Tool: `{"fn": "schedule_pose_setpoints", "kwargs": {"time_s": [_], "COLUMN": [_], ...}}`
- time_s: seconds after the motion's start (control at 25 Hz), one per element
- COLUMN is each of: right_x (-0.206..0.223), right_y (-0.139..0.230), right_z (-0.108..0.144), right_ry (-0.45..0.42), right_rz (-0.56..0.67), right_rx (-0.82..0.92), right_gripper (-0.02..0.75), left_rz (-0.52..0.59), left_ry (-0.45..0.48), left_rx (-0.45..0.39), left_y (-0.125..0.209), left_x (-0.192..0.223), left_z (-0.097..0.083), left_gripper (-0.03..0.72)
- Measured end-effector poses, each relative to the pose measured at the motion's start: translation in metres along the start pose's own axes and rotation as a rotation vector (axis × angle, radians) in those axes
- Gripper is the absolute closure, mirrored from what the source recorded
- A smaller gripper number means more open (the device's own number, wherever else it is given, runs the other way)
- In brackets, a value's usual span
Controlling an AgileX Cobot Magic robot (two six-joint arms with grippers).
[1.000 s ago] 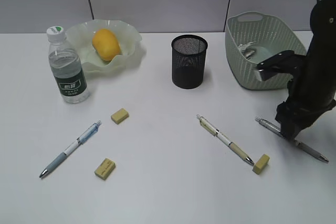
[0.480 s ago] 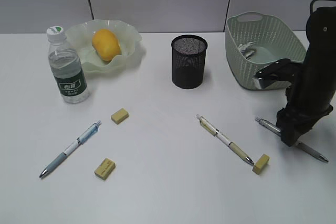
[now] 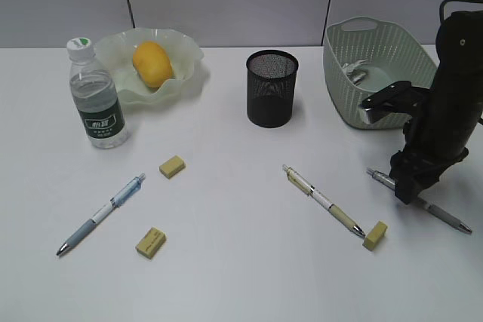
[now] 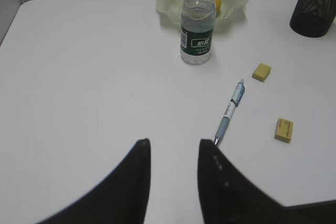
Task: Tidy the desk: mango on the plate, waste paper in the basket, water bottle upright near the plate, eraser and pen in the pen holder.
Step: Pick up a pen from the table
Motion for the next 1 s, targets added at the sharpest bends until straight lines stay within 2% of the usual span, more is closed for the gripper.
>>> {"fn": "schedule_pose_setpoints", "kwargs": {"time_s": [0.48, 1.0], "right_x": [0.000, 0.017], "right_y": [-0.001, 0.000], "right_z": [0.001, 0.003], "right_ry": [-0.012, -0.034], "right_rz": [-0.009, 0.025], "right_rx": [-0.017, -0.020], "right_gripper": [0.305, 0.306], "left_rz": [0.000, 0.000], "left_ry": [0.000, 0.000], "left_rx": [0.000, 0.000], "left_y": [0.000, 0.000], "left_x": [0.000, 0.000], "left_z": [0.000, 0.000], "left_gripper": [0.450, 0.450]}}
Point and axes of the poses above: a point on each arm's last joint axis where the gripper is mounted, x pointing out along that axis toward the gripper, z along the wrist's bending axis when the last joint is at zero, y = z × x, the point moved 4 cm from there along x, pointing out along that axis toward the gripper, and after that the axes turned 8 degrees about -x, right-handed, at the moved point
